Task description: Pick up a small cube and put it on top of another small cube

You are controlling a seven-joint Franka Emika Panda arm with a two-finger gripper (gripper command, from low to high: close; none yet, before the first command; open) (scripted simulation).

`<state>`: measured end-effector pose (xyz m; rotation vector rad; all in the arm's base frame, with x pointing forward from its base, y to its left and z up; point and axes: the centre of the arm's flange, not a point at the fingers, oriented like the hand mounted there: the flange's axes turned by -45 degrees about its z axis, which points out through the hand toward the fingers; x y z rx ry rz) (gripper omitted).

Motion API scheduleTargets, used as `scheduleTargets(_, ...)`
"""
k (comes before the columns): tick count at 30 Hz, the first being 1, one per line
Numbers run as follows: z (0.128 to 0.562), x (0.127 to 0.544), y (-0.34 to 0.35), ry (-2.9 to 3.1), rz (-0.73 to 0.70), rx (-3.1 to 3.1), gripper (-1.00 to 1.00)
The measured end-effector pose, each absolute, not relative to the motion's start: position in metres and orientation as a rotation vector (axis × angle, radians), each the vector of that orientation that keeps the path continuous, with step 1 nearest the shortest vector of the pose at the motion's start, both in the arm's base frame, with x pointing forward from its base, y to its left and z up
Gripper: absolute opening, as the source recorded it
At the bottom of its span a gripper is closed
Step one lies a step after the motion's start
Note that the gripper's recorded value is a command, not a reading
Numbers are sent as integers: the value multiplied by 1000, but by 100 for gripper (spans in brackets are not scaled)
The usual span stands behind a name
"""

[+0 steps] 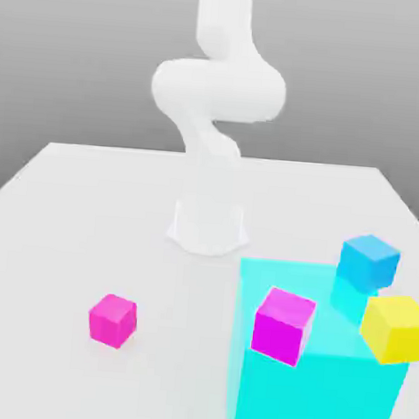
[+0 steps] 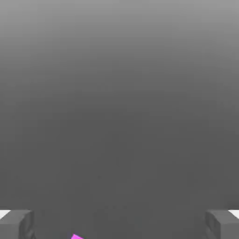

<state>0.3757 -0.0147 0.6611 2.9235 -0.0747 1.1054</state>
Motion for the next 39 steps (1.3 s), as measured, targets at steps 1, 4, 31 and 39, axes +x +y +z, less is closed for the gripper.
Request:
scheduleTargets(1,636,388,-23,-101,1047,2935,0)
scheduleTargets(4,562,413,-48,-178,878,2966,0)
scheduleTargets(31,136,318,-142,-609,-1,3081,-100)
scheduleTargets(39,181,319,-143,-614,1,3082,-100)
